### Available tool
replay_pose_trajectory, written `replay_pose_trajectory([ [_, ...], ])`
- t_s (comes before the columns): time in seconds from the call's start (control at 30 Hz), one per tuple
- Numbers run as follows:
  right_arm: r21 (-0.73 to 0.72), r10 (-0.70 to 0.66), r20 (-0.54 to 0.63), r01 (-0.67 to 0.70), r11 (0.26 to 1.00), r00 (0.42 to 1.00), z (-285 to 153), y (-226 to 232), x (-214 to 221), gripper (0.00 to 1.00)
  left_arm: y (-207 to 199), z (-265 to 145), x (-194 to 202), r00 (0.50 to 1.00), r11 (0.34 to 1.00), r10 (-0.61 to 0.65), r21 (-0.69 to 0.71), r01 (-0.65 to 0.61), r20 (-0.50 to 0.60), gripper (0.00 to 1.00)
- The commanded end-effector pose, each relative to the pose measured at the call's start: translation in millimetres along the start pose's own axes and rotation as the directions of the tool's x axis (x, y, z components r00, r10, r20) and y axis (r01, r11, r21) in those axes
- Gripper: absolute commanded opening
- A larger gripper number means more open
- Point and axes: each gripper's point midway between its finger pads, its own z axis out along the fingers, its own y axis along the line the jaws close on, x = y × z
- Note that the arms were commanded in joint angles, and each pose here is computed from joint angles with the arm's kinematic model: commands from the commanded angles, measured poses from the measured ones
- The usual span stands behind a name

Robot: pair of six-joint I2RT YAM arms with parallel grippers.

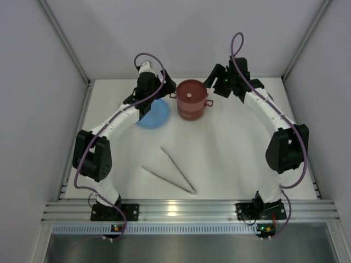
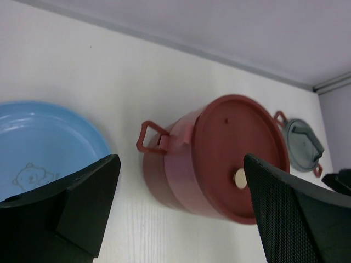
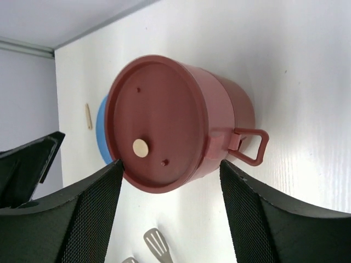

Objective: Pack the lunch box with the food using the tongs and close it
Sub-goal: Place the packing box into the packing box, then move the packing box to the center of the board.

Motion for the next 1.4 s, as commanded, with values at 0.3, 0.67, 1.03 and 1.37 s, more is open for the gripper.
replay_pose_trajectory([
  [0.3,-0.009,0.020,0.200,-0.019,1.000,0.980,37.9,-17.2,-80.7,0.70,9.1,96.2,-57.1,0.966,0.979,-0.186,0.119,0.166,0.180,0.99],
  [0.67,0.041,0.102,0.210,-0.113,0.993,0.972,102.1,-64.2,-106.8,0.67,10.2,169.5,-20.1,0.979,0.968,-0.201,0.162,0.194,0.030,0.97],
  [1.03,-0.178,0.209,0.050,-0.197,0.964,0.977,155.8,-51.4,-67.4,0.60,10.9,194.6,41.3,0.937,0.896,-0.289,0.289,0.336,-0.196,0.89],
  [1.37,-0.352,0.252,-0.090,-0.268,0.897,0.963,186.9,-28.0,-30.1,0.59,-3.5,182.5,66.1,0.888,0.802,-0.313,0.406,0.437,-0.338,0.80],
])
